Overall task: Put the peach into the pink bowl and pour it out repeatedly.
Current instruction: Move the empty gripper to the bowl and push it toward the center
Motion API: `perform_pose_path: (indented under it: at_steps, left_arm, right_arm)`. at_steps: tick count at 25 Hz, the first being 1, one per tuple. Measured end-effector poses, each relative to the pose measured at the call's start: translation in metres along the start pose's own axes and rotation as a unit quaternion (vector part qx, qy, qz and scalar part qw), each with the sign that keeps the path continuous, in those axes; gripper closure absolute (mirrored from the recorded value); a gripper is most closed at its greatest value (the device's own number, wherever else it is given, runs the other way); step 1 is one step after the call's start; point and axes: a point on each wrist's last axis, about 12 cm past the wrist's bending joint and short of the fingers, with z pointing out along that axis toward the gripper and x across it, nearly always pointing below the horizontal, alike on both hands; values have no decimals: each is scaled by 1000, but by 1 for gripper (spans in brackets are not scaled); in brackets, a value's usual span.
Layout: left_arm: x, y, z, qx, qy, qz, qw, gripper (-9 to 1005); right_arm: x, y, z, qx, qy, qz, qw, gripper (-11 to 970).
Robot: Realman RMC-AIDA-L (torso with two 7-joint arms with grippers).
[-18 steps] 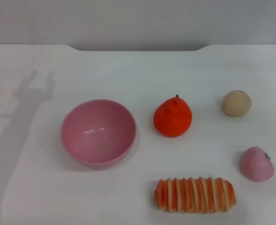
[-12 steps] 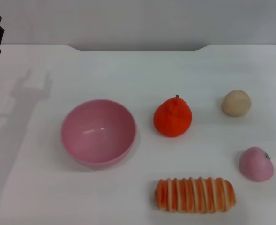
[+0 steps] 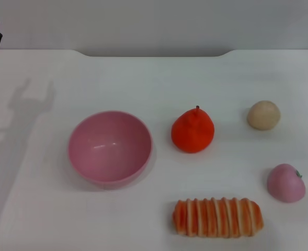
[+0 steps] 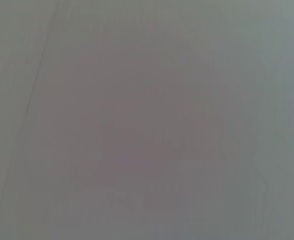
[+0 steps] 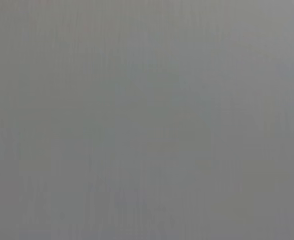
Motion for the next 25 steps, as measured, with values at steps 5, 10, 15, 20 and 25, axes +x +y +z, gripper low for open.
perform_pose_path:
  at_steps: [5,10,15,20,25]
  left_arm:
    - [0,-2,2,10,4,-7,1000,384]
    - [-2,-5,10,34,9,-42,998,388]
    - [-16,-11,32,106,21,-103,989,387]
    - [-45,-20,60,223,62,-168,958,386]
    - [-72,-32,84,323,142,-204,913,385]
  right_arm:
    - [0,-1,0,2,0,1,1000,424]
    - [0,-1,0,3,0,1,1000,424]
    - [0,-1,1,2,3,-1,1000,424]
    - [0,-2,1,1,3,0,1000,424]
    - [-1,-3,2,1,2,1,1000,425]
